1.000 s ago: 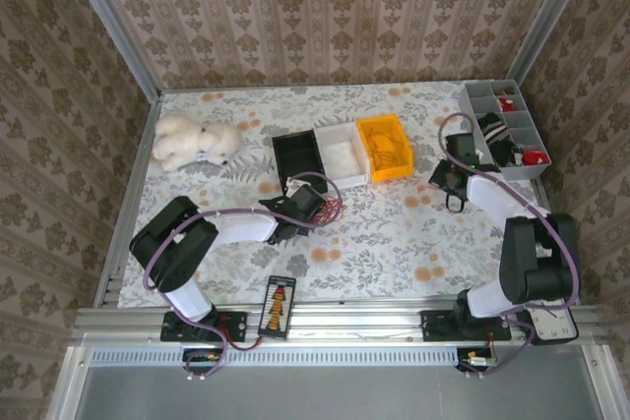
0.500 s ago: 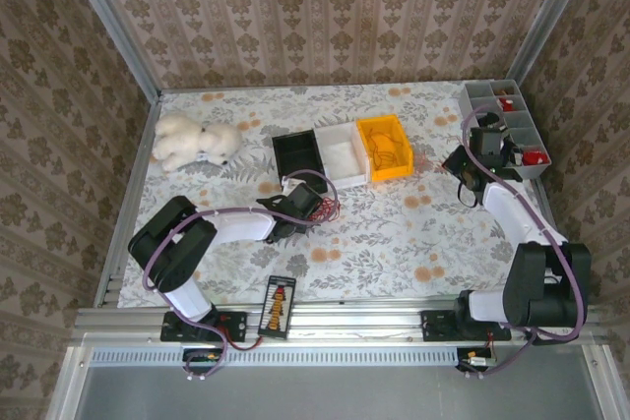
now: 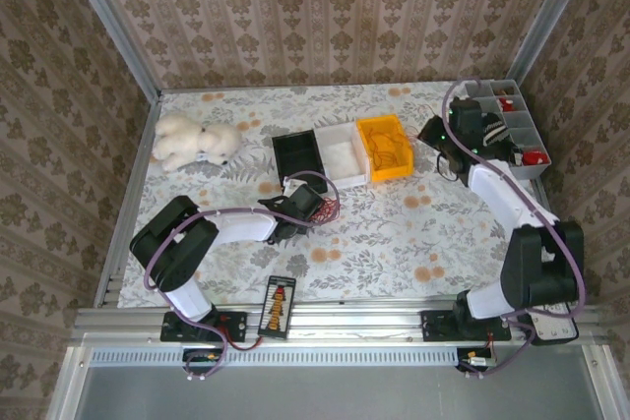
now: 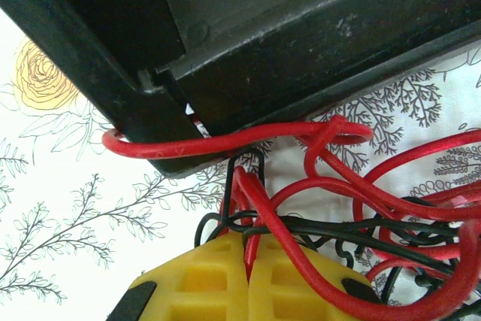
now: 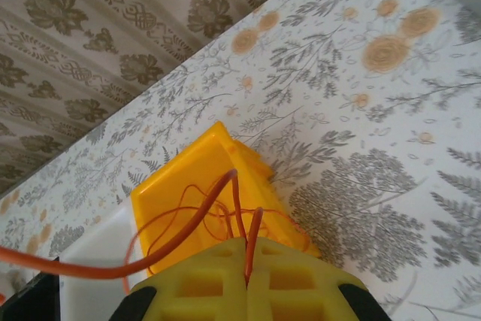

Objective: Untangle the cables

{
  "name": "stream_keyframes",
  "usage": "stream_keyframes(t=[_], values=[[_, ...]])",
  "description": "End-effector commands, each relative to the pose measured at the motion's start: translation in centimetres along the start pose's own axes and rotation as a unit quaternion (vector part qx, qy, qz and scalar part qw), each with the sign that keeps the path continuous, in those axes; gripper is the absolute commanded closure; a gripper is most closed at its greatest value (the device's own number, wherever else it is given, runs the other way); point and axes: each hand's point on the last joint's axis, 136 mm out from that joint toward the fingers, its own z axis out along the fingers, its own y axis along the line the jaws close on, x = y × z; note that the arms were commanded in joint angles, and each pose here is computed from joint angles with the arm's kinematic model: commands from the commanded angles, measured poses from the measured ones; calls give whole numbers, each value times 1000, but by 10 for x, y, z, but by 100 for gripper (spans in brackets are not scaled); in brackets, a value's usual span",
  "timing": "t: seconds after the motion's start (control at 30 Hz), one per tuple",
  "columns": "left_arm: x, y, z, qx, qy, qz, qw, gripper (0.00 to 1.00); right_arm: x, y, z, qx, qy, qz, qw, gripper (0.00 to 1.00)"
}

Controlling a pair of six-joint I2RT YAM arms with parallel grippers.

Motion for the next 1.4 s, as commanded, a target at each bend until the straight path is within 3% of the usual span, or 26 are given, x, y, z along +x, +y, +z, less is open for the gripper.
stream_keyframes(t=[0.0, 0.13, 0.33, 0.57, 0.73, 0.9, 1.03, 1.13, 1.2, 1.3, 1.37], values=[[25, 11, 6, -26, 39, 32, 998, 100, -1, 12, 19, 12, -2, -30, 999, 100], [23, 9, 5, -20, 37, 37, 998, 100, 10, 22, 39, 37, 15, -68, 997, 99], [19, 5, 4, -12, 32, 42, 999, 100, 40, 9, 61, 159, 48, -143, 976, 99], [20, 7, 3, -15, 32, 41, 999, 100, 34, -14, 50, 268, -2, -188, 945, 97], [19, 8, 1, -15, 30, 40, 999, 100, 21, -25, 36, 310, -30, -201, 929, 96], [19, 5, 3, -13, 34, 43, 998, 100, 37, -20, 47, 281, 1, -210, 937, 96], [19, 6, 3, -15, 33, 43, 998, 100, 67, 8, 70, 171, 54, -208, 962, 94], [18, 7, 2, -14, 31, 42, 999, 100, 86, 21, 78, 121, 89, -207, 967, 92], [17, 7, 1, -14, 30, 41, 999, 100, 94, 27, 81, 97, 107, -205, 968, 86], [17, 6, 1, -13, 29, 43, 999, 100, 95, 31, 79, 87, 111, -199, 970, 59], [16, 6, 0, -12, 29, 44, 999, 100, 87, 30, 72, 94, 95, -193, 972, 51]])
